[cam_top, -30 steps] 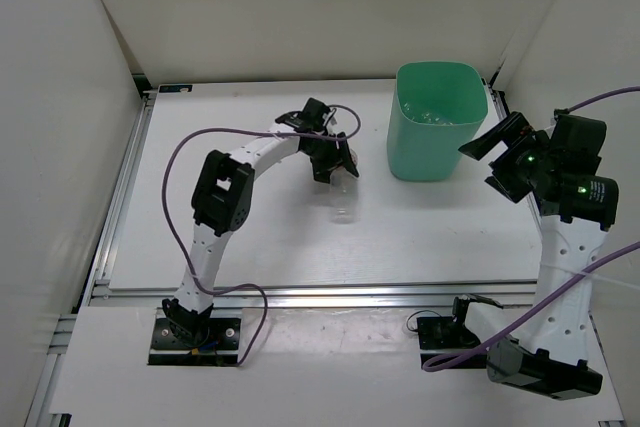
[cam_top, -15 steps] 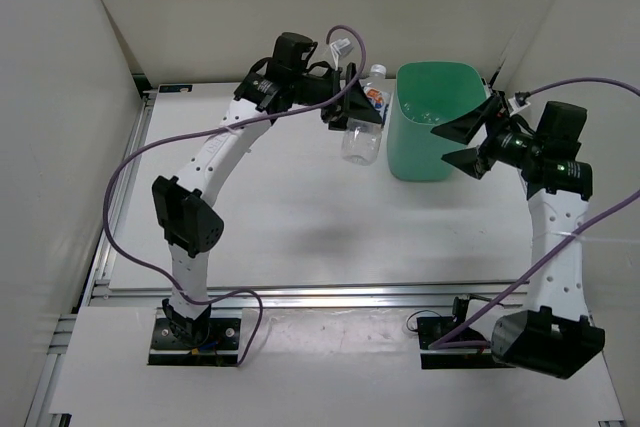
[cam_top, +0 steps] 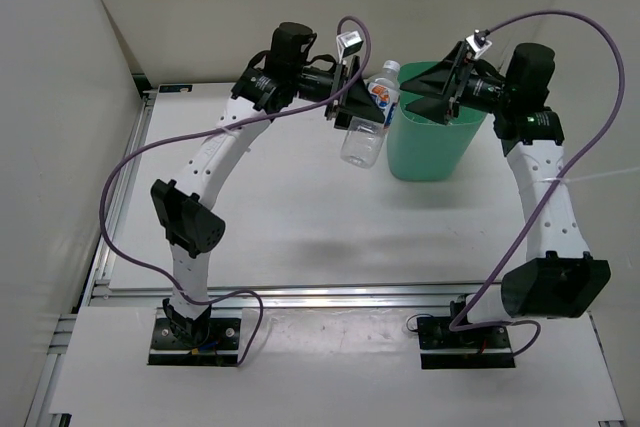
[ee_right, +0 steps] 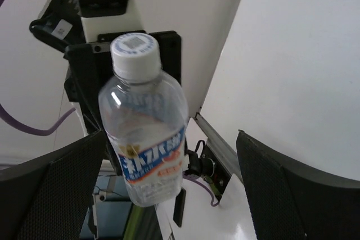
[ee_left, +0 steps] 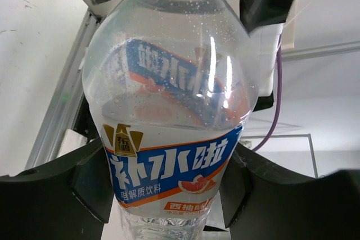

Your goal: Put the plastic bottles in the bin

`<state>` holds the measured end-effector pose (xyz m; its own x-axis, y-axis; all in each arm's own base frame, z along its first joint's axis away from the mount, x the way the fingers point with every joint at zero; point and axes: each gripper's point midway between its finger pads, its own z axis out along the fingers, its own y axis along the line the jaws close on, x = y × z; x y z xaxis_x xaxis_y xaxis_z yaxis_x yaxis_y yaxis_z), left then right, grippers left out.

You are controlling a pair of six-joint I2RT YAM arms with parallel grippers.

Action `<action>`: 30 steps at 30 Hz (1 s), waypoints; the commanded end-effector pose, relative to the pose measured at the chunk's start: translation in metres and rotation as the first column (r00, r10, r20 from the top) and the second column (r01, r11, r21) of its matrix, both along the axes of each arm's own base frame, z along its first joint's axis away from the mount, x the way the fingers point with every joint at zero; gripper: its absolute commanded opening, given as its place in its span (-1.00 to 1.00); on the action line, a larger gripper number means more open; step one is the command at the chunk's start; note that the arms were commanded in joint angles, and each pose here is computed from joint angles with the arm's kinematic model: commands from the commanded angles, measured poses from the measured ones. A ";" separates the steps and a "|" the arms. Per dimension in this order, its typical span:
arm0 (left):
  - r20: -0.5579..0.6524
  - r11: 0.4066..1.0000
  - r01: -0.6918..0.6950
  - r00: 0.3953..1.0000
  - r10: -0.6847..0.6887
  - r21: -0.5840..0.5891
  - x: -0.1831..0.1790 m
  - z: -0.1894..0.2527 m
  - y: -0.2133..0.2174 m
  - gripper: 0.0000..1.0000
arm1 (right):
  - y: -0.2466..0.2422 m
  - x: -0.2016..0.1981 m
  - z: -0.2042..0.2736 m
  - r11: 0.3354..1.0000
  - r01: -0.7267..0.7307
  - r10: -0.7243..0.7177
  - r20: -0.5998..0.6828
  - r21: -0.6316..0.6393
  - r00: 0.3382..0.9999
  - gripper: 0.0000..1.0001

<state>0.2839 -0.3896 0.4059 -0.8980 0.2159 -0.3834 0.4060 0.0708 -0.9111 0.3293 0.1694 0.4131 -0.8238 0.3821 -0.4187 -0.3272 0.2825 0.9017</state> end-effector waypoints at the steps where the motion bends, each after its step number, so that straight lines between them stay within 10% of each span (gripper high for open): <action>1: 0.048 0.996 0.068 0.997 -0.065 -0.063 -0.021 0.030 0.000 0.26 | 0.018 -0.006 0.032 0.997 -0.075 0.071 0.131 0.023 0.989 1.00; 13: 0.018 0.986 0.136 0.991 -0.135 -0.092 -0.029 0.038 -0.019 0.38 | 0.059 -0.002 0.033 0.985 -0.169 0.162 0.167 0.026 0.973 1.00; 21: -0.026 0.990 0.124 0.992 -0.126 -0.066 -0.027 0.022 -0.020 0.74 | 0.050 0.010 0.030 0.994 -0.111 0.107 0.130 0.019 0.986 -0.01; 30: -0.106 0.999 0.022 0.994 -0.025 -0.030 0.006 0.008 0.010 1.00 | 0.017 0.023 0.032 1.000 -0.005 0.007 0.135 -0.017 0.991 -0.30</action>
<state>0.2901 -0.4080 0.3878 -0.9320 0.2702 -0.2417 0.2664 0.0584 -0.9621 0.3512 0.2023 0.4222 -0.8202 0.3395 -0.4603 -0.3853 0.2669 0.8834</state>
